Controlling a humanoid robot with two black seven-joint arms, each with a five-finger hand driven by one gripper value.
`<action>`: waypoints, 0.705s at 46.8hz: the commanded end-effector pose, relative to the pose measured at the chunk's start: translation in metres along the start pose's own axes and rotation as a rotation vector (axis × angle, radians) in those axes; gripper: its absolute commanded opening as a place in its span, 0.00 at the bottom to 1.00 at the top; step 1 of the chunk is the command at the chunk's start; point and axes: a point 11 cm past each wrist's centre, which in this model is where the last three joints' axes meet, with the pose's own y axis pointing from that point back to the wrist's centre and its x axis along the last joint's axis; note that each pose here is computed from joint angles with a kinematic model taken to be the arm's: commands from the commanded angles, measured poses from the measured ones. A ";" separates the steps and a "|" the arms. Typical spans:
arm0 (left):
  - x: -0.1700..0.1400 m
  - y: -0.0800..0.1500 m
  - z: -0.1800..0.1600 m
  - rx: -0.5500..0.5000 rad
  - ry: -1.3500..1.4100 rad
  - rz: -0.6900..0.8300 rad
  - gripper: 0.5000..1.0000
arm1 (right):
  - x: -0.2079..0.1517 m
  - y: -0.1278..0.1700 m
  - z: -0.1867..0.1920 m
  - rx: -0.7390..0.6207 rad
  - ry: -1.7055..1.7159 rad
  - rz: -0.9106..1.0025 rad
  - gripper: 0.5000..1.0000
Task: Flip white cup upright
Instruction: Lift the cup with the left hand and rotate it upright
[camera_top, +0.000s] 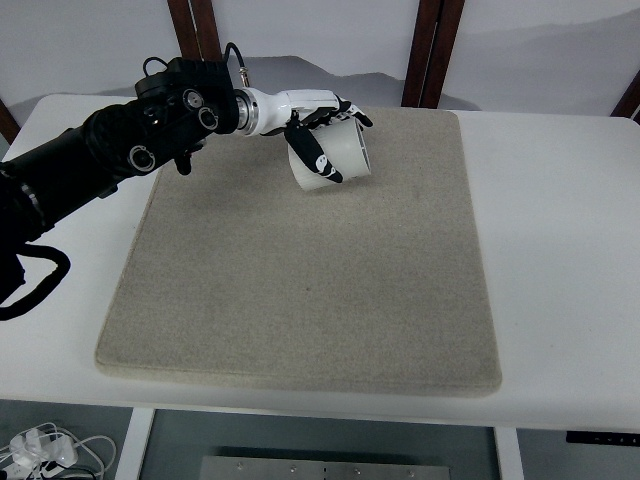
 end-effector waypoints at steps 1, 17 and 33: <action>0.008 0.006 -0.005 -0.052 0.109 0.012 0.01 | 0.000 0.000 0.000 0.000 0.000 0.000 0.90; 0.013 0.020 -0.015 -0.333 0.421 0.046 0.01 | 0.000 0.000 0.000 0.000 0.000 0.000 0.90; 0.012 0.036 -0.042 -0.571 0.681 0.207 0.01 | 0.000 0.000 0.000 0.000 0.000 0.000 0.90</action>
